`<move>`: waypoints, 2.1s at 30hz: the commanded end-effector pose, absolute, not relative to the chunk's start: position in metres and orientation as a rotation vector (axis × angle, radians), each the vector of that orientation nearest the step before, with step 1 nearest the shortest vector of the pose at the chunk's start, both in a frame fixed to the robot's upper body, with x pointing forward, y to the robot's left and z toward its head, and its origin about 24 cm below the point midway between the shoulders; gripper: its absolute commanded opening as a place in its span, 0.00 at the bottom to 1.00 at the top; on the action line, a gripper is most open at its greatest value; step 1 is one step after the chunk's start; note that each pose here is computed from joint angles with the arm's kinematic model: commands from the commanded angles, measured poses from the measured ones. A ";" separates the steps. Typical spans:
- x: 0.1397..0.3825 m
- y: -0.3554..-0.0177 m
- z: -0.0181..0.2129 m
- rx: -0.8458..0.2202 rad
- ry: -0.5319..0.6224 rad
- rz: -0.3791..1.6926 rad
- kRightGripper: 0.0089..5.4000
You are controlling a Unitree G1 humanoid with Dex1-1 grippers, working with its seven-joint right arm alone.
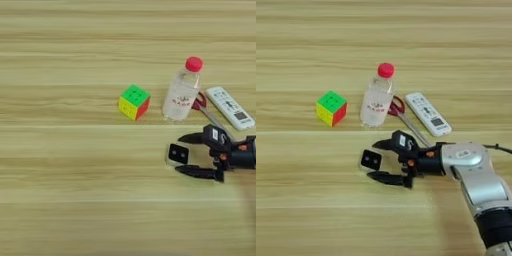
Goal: Move the objects on the table
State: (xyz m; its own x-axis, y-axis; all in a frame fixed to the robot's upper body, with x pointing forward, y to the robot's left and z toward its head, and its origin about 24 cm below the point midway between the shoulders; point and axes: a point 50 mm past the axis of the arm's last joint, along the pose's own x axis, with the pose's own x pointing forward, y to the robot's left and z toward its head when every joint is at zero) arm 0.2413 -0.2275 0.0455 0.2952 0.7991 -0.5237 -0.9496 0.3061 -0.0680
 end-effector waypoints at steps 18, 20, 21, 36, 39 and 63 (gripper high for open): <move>0.244 -0.196 0.126 -0.302 0.040 1.277 1.00; 0.242 -0.192 0.138 -0.269 -0.032 1.286 1.00; 0.241 -0.191 0.142 -0.253 -0.060 1.288 1.00; 0.255 -0.197 0.185 -0.135 -0.512 1.104 1.00; 0.261 -0.200 0.192 -0.140 -0.573 1.029 1.00; 0.308 -0.219 0.181 -0.229 -0.467 0.715 1.00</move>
State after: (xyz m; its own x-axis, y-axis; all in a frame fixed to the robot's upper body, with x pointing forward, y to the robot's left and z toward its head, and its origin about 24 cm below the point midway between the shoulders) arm 0.2987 -0.2180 0.1526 0.6616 0.6784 0.3196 -0.6254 0.7343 -0.2641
